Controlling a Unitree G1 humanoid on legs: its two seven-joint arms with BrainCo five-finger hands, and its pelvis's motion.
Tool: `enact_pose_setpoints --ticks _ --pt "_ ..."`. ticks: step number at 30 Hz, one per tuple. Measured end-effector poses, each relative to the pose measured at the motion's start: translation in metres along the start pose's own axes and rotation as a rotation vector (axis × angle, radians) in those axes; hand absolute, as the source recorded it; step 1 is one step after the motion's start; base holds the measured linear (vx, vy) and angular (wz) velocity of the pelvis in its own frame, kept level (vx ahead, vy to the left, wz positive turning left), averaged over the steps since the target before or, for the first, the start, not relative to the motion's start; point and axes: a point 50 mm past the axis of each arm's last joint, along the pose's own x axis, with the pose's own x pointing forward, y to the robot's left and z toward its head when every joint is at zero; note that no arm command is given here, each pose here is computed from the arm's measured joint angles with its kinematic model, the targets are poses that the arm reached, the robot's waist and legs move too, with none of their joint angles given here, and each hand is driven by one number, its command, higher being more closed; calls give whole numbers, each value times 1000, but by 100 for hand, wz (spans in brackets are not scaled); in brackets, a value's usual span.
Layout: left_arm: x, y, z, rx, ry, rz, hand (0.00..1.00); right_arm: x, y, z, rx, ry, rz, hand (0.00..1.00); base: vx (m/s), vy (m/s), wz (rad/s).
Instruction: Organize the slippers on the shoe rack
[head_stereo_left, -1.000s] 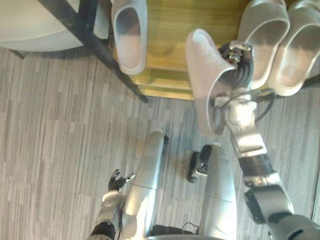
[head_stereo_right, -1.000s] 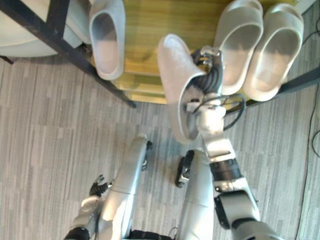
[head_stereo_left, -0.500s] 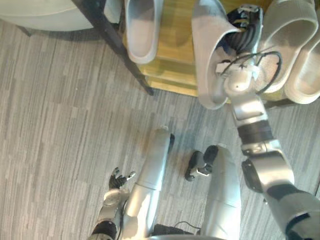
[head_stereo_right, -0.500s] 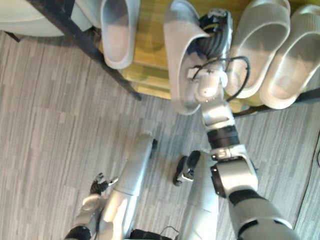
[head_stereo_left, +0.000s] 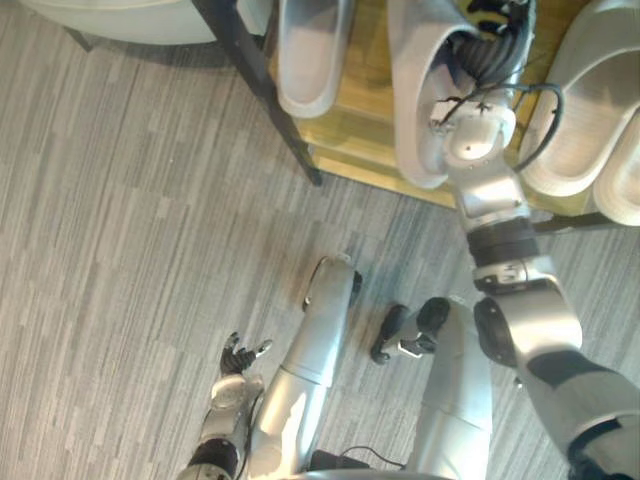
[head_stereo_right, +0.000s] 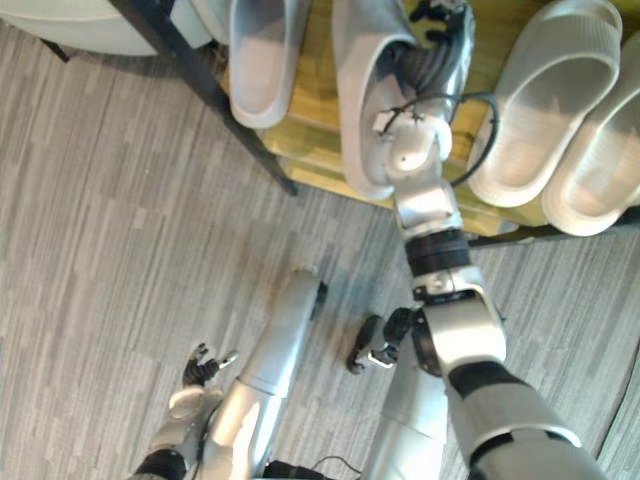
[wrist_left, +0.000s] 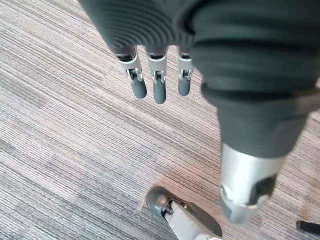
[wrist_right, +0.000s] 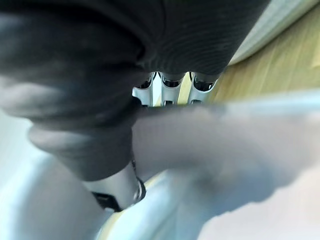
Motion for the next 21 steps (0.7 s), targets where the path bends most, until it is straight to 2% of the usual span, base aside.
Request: enact_pose_setpoints --ticks 10,21 --pt "0 -1 0 -1 3 8 0 4 -3 1 120 80 -46 0 -11 -23 3" --pt "0 -1 0 1 5 2 0 1 2 7 122 47 -2 0 -3 -1 -2"
